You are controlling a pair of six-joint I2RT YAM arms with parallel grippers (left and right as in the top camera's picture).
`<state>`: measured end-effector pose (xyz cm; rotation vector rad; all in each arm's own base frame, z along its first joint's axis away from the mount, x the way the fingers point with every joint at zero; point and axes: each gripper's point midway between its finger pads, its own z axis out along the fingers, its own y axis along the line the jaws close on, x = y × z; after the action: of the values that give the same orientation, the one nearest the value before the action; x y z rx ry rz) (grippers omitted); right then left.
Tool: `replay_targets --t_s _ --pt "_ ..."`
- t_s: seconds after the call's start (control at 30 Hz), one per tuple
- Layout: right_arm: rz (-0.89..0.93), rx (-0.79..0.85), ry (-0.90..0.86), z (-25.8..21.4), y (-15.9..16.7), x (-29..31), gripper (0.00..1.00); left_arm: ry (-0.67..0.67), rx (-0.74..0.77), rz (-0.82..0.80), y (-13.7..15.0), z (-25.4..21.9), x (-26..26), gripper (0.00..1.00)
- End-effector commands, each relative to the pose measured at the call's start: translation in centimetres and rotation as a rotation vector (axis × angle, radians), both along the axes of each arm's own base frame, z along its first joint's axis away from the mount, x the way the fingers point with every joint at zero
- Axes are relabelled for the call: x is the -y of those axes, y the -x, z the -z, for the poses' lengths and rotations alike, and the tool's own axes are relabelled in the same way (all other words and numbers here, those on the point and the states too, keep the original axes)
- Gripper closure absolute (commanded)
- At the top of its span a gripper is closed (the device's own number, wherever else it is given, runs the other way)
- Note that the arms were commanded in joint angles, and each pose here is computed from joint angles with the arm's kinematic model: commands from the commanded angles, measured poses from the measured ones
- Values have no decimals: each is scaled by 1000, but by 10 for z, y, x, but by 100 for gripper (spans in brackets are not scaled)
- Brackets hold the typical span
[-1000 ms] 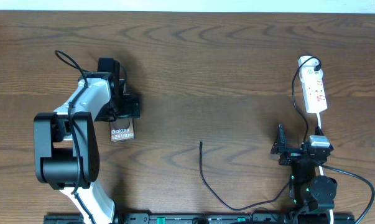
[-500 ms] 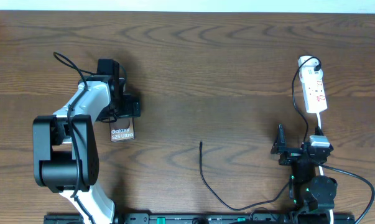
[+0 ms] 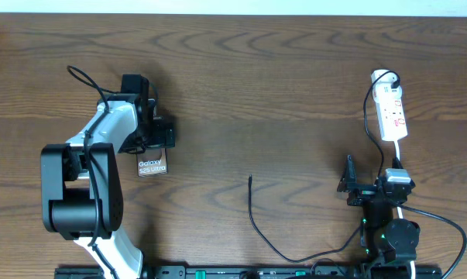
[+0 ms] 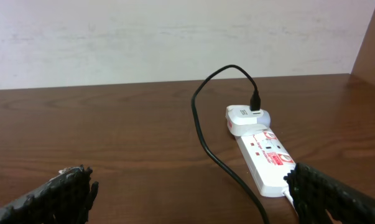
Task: Plug charger to phone and switch on socket
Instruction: 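Close the left gripper on the phone's short edge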
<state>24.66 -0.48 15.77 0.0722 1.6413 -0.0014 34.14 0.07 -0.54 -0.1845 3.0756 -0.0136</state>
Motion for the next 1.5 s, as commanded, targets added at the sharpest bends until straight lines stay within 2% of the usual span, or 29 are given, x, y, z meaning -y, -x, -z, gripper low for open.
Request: replay_targets --t_s 0.0,1.47 --pt "7 -1 -13 1 0 1 1 -16 -124 -2 31 25 -4 1" --pt "7 -1 -13 1 0 1 1 -23 -114 7 29 26 -5 1"
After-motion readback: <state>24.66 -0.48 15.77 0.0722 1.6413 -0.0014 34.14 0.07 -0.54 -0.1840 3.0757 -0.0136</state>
